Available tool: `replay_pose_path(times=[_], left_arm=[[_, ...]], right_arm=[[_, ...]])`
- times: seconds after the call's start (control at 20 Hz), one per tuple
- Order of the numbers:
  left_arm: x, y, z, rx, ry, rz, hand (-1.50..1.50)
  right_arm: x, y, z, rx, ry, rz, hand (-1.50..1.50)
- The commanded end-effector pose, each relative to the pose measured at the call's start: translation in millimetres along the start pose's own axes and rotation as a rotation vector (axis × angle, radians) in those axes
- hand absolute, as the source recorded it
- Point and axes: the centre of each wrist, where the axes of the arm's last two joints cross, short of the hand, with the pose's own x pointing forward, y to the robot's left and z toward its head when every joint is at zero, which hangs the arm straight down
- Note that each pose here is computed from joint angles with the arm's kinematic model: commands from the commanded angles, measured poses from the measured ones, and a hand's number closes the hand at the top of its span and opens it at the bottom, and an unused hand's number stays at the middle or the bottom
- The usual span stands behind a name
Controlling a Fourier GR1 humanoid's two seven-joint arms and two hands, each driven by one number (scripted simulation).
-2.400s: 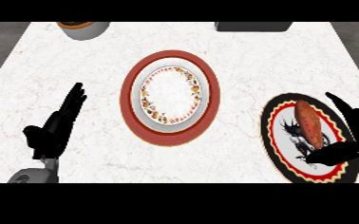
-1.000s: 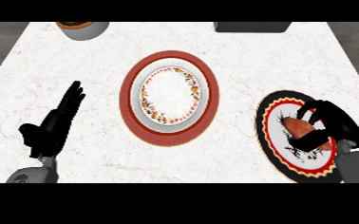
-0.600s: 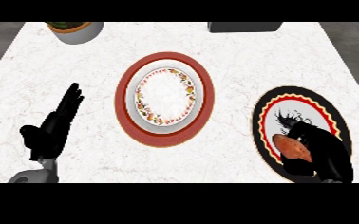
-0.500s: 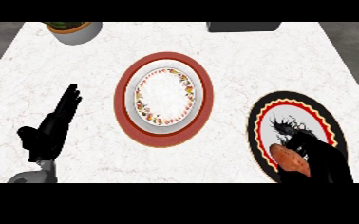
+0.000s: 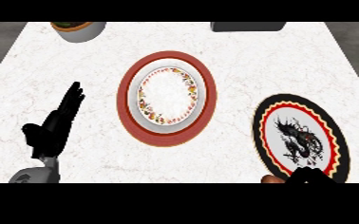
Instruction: Pick the sweet potato from the plate and place it in the plate
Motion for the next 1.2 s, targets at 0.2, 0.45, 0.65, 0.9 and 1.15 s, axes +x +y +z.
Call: replay_pose_path(times=[0.2, 0.45, 0.65, 0.9, 1.15], left_arm=[[-3, -4, -3, -0.024, -0.018, 0.008, 0.0], [2, 2, 6, -0.019, -0.012, 0.008, 0.0], [8, -6, -14, -0.026, -0.031, -0.009, 0.0], [3, -2, -1, -0.034, 0.001, -0.007, 0.0], [12, -11, 4, -0.036, -0.015, 0.005, 0.0]], right_arm=[[45, -50, 17, -0.269, -0.092, -0.057, 1.5], [81, -53, 31, -0.238, -0.147, -0.09, 1.5], [117, -53, 8, -0.217, -0.165, -0.087, 1.5], [145, -33, -22, -0.142, -0.178, -0.093, 1.5], [186, -6, -55, -0.098, -0.186, -0.149, 1.5]])
